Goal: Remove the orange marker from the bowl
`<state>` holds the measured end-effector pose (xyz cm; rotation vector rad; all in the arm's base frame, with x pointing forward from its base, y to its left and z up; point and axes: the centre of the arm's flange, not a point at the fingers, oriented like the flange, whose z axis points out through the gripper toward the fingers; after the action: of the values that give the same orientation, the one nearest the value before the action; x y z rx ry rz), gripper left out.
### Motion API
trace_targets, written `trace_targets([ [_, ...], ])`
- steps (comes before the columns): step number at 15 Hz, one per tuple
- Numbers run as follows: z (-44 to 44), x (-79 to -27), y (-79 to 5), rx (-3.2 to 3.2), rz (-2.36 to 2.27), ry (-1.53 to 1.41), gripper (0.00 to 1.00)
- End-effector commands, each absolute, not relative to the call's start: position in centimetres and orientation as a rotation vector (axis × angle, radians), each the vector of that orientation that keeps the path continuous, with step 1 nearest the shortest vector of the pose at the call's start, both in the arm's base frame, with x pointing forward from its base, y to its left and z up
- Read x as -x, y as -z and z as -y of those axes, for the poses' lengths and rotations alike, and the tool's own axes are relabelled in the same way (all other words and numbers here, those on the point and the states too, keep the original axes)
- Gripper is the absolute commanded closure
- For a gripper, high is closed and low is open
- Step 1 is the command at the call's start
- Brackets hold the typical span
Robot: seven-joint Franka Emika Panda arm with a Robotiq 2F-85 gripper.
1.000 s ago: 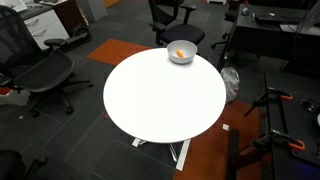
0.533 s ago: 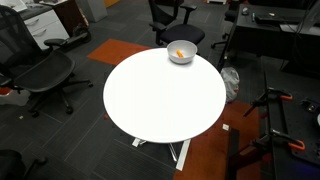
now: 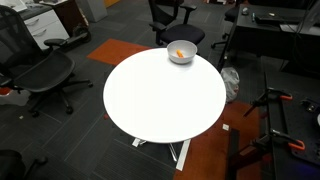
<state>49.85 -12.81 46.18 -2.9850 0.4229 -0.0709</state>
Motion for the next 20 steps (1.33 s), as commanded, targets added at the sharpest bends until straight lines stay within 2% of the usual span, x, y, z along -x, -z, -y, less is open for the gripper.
trace_targets([
  [1,15.0,-54.4,-45.2,2.933,-0.656,0.076,0.0],
  [13,22.0,-61.3,-33.7,2.808,-1.24,0.042,0.0],
  [20,23.8,-64.0,-28.6,2.794,-1.356,0.022,0.0],
])
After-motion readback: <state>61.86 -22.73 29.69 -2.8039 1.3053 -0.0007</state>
